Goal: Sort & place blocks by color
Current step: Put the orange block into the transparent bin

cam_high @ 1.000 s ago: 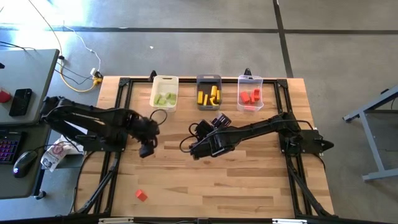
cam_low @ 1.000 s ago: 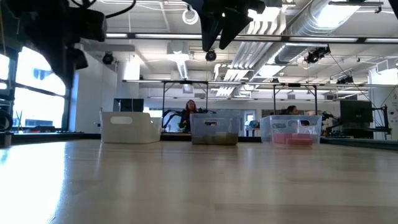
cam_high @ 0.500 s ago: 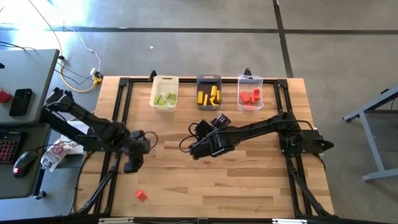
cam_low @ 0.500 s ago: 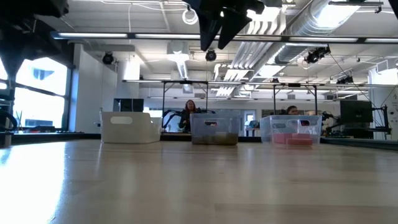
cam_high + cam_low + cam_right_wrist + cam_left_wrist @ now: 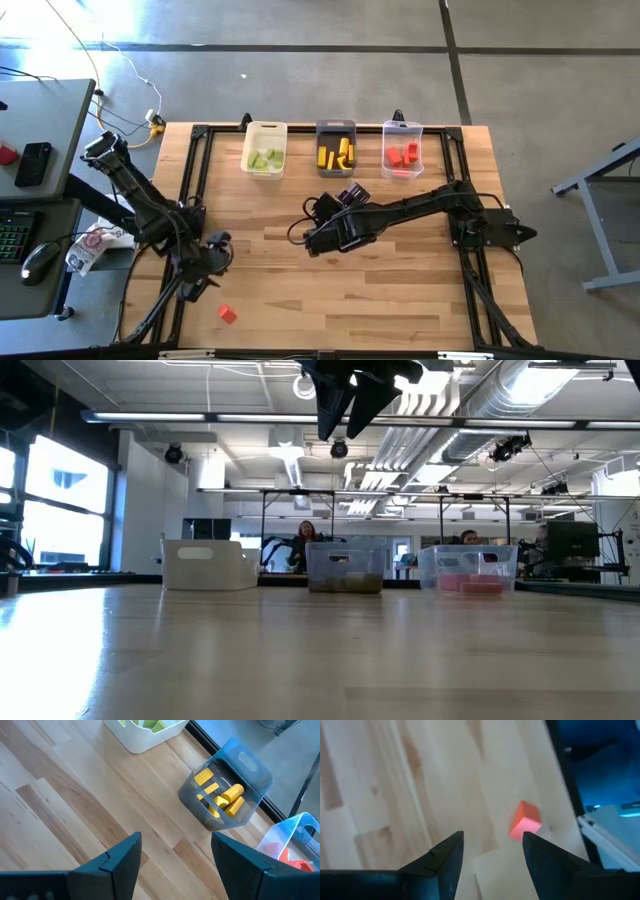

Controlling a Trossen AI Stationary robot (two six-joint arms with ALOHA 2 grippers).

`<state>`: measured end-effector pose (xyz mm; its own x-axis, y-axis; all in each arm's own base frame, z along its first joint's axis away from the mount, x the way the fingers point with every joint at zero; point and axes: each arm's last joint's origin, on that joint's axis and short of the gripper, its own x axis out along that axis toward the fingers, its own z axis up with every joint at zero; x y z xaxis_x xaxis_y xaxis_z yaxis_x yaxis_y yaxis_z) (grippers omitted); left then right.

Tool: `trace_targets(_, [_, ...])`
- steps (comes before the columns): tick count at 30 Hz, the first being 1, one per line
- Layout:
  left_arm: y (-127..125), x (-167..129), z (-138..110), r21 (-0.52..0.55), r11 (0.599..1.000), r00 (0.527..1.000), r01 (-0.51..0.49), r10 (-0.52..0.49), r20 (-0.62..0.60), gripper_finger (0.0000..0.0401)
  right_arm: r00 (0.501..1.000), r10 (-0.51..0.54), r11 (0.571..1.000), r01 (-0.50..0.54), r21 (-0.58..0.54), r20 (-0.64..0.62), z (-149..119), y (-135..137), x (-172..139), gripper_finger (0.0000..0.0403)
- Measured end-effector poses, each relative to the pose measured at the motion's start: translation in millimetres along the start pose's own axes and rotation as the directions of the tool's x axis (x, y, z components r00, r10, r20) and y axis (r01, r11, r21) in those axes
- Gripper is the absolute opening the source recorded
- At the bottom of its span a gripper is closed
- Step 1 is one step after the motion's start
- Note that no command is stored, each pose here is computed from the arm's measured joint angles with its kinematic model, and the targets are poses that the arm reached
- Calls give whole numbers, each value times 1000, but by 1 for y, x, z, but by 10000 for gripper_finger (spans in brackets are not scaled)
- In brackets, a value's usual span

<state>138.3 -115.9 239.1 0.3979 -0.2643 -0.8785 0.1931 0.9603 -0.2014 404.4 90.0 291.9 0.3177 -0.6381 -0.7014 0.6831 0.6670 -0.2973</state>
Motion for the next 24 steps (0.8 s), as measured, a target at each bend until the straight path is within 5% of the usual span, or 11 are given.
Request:
trace_targets(10, [-27,19,1,141,989,999,33,-35,14,189,1000,10,1000,-10,13,9,1,1,0,226])
trace_targets(24, [-47,64,-1,161,987,998,11,0,-69,189,1000,19,1000,-20,25,17,2,2,0,226])
